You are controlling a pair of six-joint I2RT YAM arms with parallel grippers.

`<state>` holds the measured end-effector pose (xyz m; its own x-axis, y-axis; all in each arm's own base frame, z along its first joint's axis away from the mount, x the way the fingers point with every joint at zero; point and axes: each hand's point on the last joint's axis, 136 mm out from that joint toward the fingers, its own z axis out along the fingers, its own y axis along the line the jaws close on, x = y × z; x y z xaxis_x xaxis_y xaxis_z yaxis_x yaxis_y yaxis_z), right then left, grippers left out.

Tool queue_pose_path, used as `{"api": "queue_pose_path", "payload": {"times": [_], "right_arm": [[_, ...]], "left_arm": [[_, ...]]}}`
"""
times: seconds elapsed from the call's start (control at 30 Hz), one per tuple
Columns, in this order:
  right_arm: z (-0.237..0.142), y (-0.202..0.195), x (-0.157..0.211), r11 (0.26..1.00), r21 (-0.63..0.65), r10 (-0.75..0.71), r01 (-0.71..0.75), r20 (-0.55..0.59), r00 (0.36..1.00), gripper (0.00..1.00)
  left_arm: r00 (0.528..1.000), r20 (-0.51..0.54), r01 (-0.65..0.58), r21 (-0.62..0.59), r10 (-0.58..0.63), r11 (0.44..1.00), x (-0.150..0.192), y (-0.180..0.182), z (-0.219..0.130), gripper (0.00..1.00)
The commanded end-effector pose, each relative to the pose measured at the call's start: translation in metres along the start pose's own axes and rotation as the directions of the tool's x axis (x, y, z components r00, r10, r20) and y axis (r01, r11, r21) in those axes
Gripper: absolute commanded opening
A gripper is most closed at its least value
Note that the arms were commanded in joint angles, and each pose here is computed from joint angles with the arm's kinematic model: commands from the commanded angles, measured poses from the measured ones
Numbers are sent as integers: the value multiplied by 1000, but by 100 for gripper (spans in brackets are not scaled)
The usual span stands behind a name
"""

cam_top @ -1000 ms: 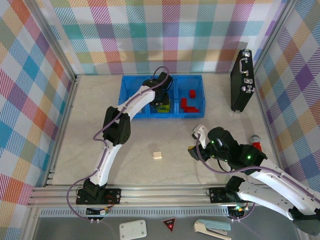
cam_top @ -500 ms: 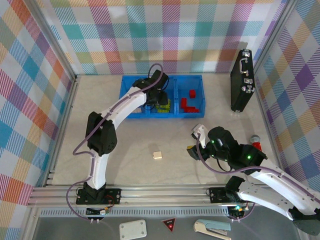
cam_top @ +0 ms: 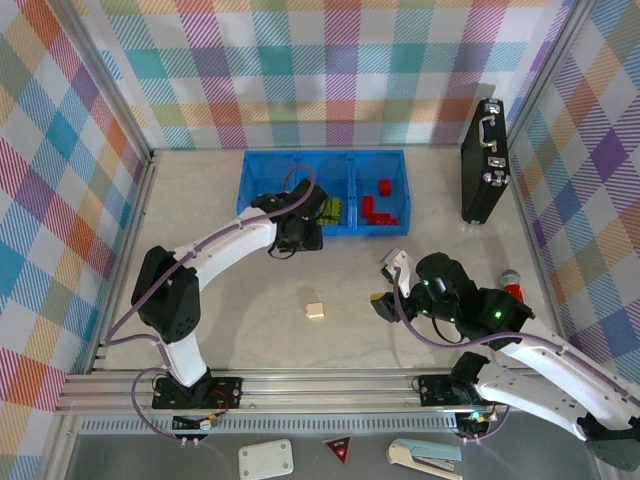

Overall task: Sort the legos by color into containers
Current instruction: Pick up the lego from the middle-left of the table.

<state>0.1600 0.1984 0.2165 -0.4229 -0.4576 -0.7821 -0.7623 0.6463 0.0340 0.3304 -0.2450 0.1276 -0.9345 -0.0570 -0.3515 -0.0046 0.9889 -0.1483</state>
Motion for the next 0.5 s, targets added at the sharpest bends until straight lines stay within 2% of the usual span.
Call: {"api": "queue_pose_path", "payload": {"times": [0.0,0.47], "right_arm": [[-4,6,-11,999,-34,3,-1,52,999,59],[-3,10,-13,998,-59,-3,7,64,998,60]], "left_arm": [[999,-28,23,3,-23,1000,23,-1,2,54],[985,-174,0,-43,-8,999,114,-6,32,59]]}}
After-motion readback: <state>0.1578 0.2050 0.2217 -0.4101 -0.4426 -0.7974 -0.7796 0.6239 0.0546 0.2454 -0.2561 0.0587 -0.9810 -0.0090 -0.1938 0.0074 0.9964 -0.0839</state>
